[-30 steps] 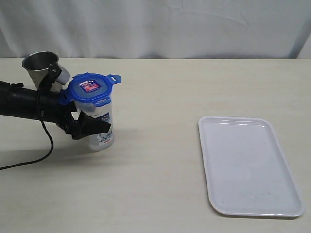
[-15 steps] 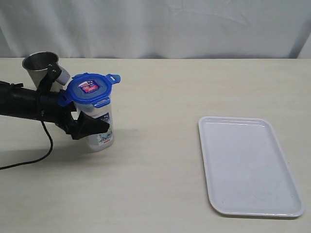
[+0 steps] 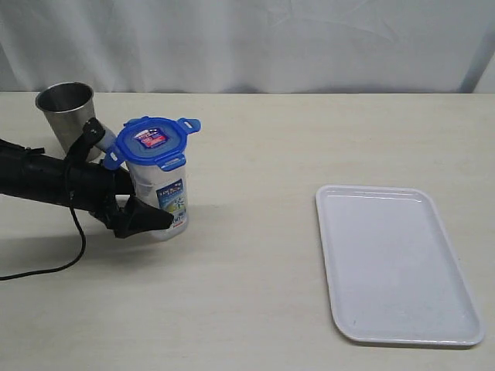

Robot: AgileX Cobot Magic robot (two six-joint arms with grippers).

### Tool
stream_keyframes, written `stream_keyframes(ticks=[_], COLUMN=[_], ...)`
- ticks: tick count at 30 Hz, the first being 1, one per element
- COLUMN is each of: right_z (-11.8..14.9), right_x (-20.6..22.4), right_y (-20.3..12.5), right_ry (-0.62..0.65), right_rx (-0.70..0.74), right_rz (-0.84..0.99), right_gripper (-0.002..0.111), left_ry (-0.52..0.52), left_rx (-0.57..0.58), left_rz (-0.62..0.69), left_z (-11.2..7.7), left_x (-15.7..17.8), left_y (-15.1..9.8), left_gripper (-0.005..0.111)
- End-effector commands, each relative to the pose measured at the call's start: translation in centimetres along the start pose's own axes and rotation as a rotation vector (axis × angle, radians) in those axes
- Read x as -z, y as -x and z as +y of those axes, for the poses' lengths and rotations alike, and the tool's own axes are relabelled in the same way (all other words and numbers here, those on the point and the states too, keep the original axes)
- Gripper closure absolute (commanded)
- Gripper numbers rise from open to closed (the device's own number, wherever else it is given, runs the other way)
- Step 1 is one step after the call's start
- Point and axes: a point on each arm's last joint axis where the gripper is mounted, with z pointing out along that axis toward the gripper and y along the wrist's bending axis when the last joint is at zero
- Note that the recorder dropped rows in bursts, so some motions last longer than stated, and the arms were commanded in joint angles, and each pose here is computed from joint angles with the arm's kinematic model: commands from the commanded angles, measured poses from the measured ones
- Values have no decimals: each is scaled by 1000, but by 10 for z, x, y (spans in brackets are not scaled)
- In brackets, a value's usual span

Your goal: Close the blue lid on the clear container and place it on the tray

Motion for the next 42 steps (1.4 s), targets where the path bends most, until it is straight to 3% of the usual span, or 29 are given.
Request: stream_keyframes(ticks=[1,11,17,42], right_z=[0,0,0,0], right_x=[0,0,0,0], right_y=[-1,-1,-1,-1], right_ry=[1,1,1,1], right_rx=[3,3,3,3], right_rz=[-4,-4,-4,-4], right_gripper=[104,104,104,104], left_ry=[-3,18,-55,-27], left_rx=[-20,22,38,42], left_rz=[-2,-51,-131,-116], left_z=[-1,1,-6,-3], left_x=[-2,-2,-1,-1], left_y=[1,5,12,11], left_gripper=[6,6,6,6])
